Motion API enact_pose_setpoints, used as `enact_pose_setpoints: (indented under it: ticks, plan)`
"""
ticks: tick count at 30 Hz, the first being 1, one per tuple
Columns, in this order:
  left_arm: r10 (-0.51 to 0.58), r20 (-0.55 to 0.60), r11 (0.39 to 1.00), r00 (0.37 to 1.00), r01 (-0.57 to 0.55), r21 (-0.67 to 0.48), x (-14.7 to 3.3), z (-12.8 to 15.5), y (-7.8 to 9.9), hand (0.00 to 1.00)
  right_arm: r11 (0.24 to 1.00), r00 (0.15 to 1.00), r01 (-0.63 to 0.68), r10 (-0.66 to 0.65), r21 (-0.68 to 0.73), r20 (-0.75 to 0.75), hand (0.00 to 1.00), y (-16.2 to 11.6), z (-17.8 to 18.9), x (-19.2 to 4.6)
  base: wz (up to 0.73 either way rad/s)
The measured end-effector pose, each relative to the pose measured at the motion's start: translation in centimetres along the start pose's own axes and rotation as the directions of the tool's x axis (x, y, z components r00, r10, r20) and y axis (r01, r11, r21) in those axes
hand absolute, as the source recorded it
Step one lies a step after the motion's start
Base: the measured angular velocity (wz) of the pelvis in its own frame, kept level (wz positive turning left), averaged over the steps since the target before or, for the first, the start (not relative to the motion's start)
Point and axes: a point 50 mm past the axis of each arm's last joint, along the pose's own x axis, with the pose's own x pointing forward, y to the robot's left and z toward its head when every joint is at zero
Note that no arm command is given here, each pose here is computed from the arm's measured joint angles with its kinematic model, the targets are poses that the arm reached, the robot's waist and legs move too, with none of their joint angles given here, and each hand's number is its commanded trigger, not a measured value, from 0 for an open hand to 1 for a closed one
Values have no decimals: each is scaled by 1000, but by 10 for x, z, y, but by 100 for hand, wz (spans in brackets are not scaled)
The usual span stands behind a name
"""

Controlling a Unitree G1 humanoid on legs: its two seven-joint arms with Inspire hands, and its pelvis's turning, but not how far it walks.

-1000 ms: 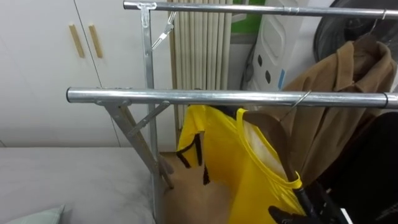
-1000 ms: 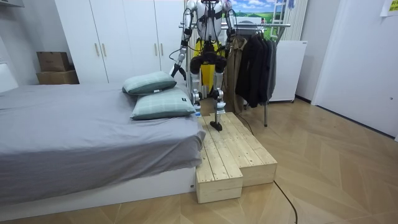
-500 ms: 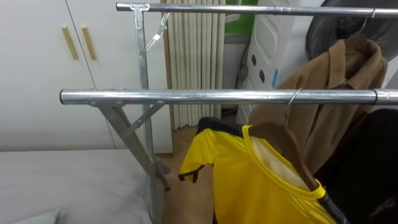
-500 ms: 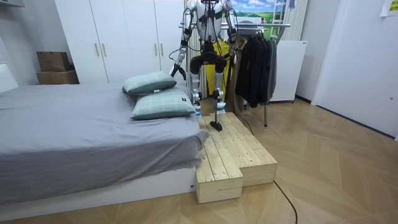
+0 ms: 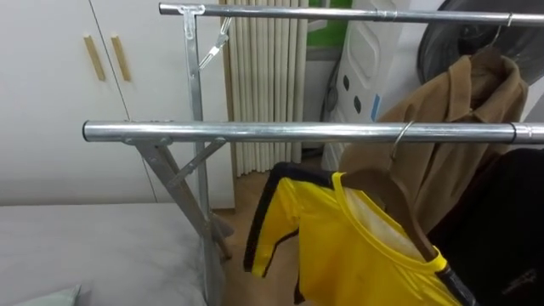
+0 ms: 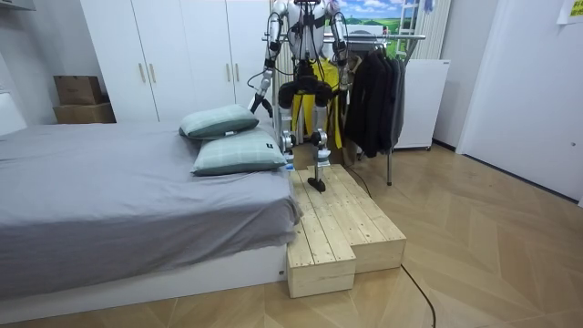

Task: Hang clothes

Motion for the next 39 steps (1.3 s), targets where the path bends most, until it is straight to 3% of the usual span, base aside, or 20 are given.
enact_pose_setpoints:
  ticks: [5,14,24,39]
  plan:
    - [-5,3,1000,1000,5,-1,0,0,0,0,998,993,-63,64,8,-103,0,5,-25,-4,4]
    - [-26,2,1000,1000,26,1,0,-1,0,0,991,976,-55,79,122,-202,0,-1,-51,-11,3]
    - [-43,5,999,999,43,3,1,1,0,0,969,961,-92,147,231,-236,0,-3,-62,-16,5]
    - [-42,10,999,999,42,16,1,2,0,0,965,958,-90,152,248,-243,0,-1,-61,-14,2]
